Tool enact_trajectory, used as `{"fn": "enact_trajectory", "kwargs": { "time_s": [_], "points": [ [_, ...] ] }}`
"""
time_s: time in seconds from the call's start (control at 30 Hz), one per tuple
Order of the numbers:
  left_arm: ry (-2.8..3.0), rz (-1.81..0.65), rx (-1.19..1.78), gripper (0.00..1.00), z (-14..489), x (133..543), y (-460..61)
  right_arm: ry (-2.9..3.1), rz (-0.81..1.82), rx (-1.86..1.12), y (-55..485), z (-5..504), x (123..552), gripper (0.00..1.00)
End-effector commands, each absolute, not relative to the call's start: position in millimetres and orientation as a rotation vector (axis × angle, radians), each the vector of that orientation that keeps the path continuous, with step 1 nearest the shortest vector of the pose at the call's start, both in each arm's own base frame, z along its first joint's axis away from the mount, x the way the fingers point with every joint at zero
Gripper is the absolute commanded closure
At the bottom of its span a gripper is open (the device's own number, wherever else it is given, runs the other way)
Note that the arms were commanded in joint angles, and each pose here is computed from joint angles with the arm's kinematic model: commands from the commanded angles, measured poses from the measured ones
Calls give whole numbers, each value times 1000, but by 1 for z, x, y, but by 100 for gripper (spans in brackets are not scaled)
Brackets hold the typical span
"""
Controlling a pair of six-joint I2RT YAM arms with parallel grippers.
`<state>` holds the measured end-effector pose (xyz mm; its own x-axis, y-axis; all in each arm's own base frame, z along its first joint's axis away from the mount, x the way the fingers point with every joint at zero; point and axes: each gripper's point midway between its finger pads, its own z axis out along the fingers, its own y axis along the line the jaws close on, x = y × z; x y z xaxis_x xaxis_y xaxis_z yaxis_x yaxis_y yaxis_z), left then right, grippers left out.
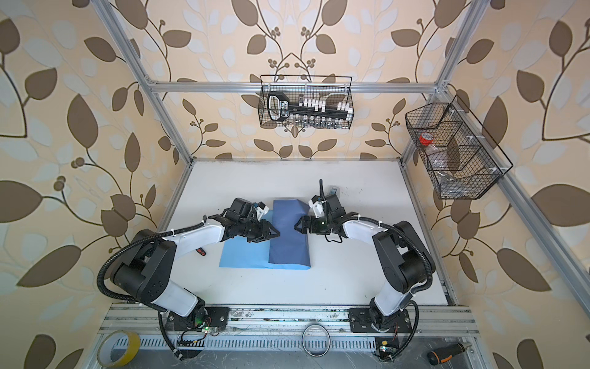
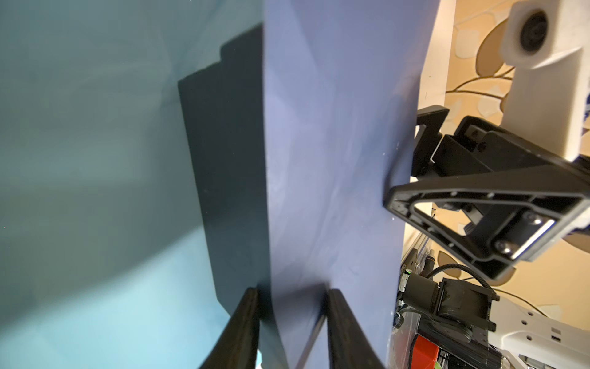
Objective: Wrap a gift box in wrapping paper
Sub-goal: First fold the wrapping paper around the gift box.
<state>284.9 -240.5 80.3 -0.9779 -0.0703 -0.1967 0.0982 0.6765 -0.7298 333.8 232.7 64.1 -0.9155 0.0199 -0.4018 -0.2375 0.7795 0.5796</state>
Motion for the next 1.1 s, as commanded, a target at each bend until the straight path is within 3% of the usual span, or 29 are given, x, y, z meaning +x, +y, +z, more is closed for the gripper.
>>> {"fn": "enact_trajectory", "kwargs": {
  "time_s": [0.0, 0.4, 0.77, 1.07],
  "points": [
    [2724, -1117, 39, 72, 71, 281, -236, 2585, 870, -191, 226, 70, 331, 5],
    [2668, -1230, 3, 85, 88, 286, -248, 2588, 926, -193, 245, 62, 327, 11],
    [2673, -1379, 94, 85, 95, 254, -286, 2644, 839, -184, 211, 52, 306, 15],
    [2664, -1350, 68, 87, 92, 268, -289, 2687, 742, -189, 194, 35, 290, 12]
  ]
}}
